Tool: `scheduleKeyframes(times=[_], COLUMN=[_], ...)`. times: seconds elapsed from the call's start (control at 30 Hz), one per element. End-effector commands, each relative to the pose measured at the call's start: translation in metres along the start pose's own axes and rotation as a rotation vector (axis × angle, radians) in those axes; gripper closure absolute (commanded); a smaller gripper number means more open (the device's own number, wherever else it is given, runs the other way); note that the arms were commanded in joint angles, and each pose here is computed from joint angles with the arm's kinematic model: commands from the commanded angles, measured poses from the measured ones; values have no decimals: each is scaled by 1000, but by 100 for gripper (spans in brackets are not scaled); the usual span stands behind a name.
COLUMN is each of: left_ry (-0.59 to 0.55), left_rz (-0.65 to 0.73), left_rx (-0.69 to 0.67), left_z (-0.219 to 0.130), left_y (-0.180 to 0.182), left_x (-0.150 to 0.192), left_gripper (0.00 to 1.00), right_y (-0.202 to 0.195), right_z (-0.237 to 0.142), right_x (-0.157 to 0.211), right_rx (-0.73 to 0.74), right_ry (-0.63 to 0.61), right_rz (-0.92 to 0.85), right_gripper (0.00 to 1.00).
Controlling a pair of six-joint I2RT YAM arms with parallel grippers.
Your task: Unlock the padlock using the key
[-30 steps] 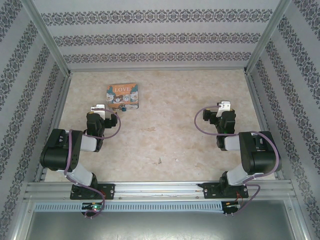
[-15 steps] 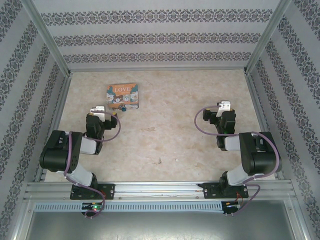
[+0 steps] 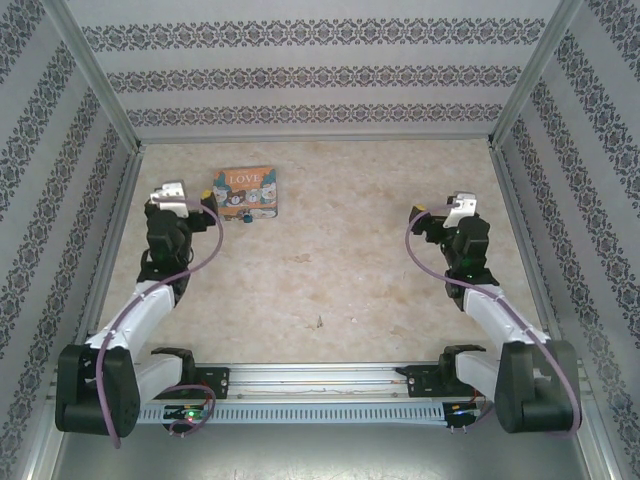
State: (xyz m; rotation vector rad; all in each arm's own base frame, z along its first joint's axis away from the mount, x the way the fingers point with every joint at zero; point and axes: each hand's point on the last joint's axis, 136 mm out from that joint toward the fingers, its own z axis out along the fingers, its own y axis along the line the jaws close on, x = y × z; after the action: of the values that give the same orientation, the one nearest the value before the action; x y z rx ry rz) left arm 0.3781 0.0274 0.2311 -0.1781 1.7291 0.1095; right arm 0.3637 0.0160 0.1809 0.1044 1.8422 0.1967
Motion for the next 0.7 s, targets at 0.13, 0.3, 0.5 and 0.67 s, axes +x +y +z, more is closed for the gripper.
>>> scheduleKeyframes(times=[0.13,0.3,0.5,0.67], left_ry=[281,386,536,578], left_rz=[-170,-282,-365,-435], left_rx=[-27,93,174,226], left_z=[14,45,93,125], left_y=[17,1,-15,-26], left_x=[17,15,34,54], left_gripper=[1,1,1,1], right_y=[45,62,72,72], right_z=[-24,-33,-38,-38], right_x=[12,22,32,33], right_rx=[-213,-299,-321,-297], right_ry=[186,241,284,288], right_rz=[256,357,387,389], right_gripper=[2,2,2,2])
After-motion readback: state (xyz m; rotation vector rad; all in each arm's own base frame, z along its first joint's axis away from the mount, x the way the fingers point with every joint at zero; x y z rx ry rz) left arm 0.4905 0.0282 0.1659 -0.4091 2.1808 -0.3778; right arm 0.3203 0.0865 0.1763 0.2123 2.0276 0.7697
